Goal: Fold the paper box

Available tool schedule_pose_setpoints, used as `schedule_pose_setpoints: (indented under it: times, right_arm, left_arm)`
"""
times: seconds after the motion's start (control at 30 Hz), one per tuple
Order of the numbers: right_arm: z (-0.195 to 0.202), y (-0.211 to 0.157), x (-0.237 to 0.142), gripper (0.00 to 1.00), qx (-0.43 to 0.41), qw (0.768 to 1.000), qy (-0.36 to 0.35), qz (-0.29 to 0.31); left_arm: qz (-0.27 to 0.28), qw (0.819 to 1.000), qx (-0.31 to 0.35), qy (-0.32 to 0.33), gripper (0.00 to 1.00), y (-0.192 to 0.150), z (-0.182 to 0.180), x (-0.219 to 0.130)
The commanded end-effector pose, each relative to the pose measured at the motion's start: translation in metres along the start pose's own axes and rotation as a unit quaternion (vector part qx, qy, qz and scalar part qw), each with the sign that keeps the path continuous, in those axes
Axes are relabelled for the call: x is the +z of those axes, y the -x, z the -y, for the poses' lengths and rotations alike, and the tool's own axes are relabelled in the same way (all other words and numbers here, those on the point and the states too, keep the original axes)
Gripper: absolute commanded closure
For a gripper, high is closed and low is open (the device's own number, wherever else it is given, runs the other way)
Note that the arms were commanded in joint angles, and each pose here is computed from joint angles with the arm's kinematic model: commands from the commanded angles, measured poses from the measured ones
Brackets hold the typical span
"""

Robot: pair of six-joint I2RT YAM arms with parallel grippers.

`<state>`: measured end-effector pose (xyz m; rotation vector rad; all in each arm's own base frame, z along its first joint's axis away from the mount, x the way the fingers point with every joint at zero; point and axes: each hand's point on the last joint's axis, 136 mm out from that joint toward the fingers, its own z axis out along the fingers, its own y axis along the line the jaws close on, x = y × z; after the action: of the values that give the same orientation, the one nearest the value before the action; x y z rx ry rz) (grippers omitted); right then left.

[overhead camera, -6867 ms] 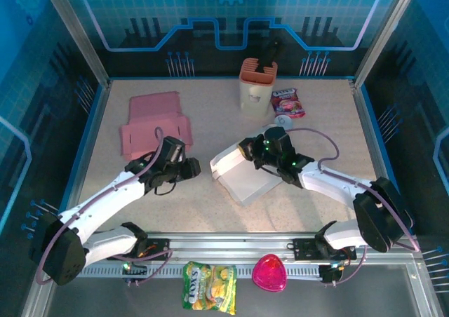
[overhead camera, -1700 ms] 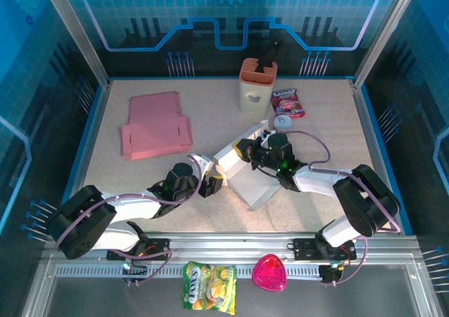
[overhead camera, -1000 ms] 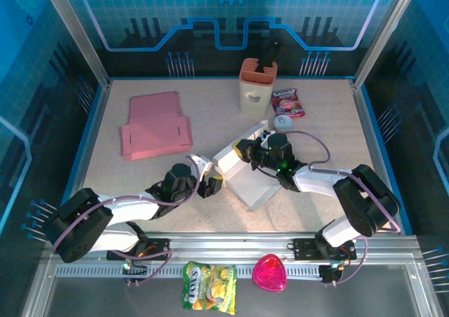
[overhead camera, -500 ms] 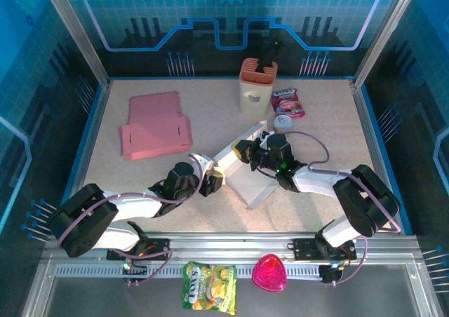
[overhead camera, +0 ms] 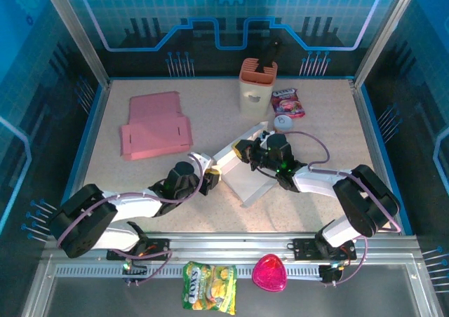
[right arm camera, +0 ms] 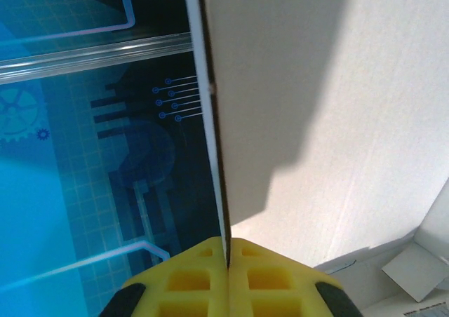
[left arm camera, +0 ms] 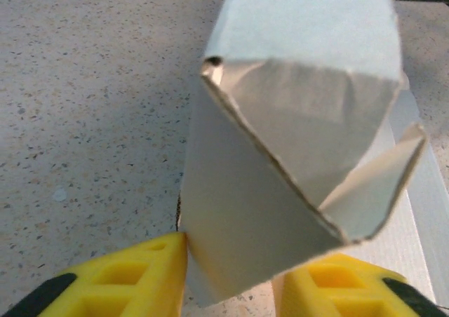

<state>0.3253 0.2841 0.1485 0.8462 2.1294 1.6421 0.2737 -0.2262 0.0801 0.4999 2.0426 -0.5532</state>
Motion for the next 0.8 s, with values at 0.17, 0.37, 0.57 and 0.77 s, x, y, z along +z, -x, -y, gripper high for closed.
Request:
schedule_pose_setpoints:
  times: [0.17,0.37,0.57,0.77]
  right_arm:
    - [0.0075,-0.0145,-0.0003,1.00,0.004,1.000,-0.014,-0.022]
    - [0.0080,-0.0147,-0.0007,1.00,0.003,1.000,-0.018,-0.022]
    - [0.0075,-0.0154,0.0023,1.00,0.003,1.000,-0.020,-0.023]
    - [0.0021,-0.0136,0.0078,1.00,0.006,1.000,-0.015,-0.014]
  left_arm:
    - [0.042,0.999,0.022,0.022,0.73,0.0282,-0.0053,-0.0050]
    - [0.040,0.999,0.026,0.025,0.75,0.0272,-0.0064,-0.0032]
    - [0.046,0.998,0.027,0.025,0.78,0.0323,-0.0060,-0.0001]
    - [0.042,0.999,0.014,0.004,0.72,0.0319,0.0014,0.0039]
